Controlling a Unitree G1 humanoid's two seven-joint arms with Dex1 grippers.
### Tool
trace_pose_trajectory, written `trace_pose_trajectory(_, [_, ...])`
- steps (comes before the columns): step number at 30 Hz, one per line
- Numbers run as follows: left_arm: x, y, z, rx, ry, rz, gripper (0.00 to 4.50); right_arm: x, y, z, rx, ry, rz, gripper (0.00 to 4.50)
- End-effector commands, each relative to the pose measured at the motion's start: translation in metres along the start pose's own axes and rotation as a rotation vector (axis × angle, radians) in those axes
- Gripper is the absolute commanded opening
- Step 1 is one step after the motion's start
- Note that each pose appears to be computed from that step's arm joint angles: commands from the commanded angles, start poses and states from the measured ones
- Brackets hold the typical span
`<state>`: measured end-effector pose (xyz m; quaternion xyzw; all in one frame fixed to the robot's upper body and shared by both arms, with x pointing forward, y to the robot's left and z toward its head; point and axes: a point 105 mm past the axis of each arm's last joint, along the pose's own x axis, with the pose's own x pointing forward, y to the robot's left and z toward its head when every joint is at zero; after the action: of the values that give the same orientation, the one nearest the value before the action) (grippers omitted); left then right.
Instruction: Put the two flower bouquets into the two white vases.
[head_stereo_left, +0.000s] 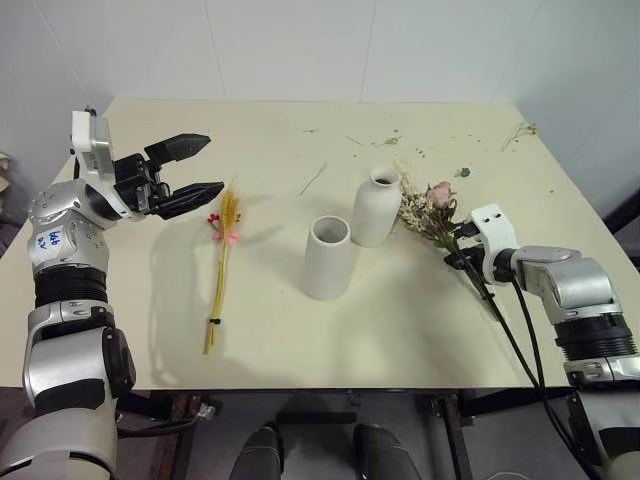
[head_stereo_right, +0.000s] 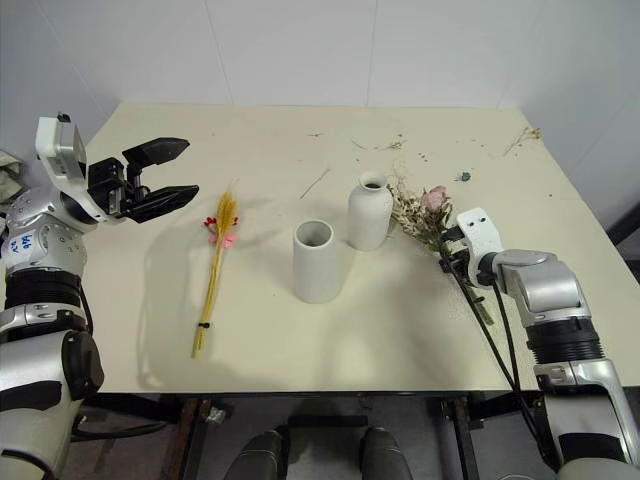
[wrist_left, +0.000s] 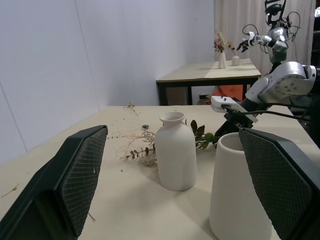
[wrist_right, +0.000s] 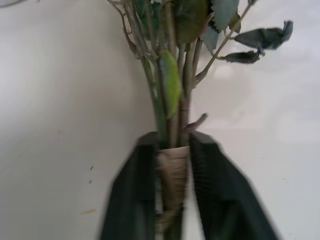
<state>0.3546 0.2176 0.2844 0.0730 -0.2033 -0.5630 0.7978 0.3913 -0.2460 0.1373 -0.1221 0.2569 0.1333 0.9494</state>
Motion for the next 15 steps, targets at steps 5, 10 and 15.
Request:
trace_pose_trajectory(5, [0.008,0.001,0.018,0.050,-0.031,-0.033,4.50,-0.030,-0.032,0.038,0.038,-0.180,-0.204,0.06])
trace_pose_trajectory(10, [0.012,0.002,0.018,0.043,-0.035,-0.045,4.50,-0.055,-0.037,0.090,0.013,-0.427,-0.253,0.06])
trace_pose_trajectory(15, [0.019,0.004,0.016,0.039,-0.056,-0.050,4.50,-0.078,-0.030,0.153,0.023,-0.689,-0.236,0.06])
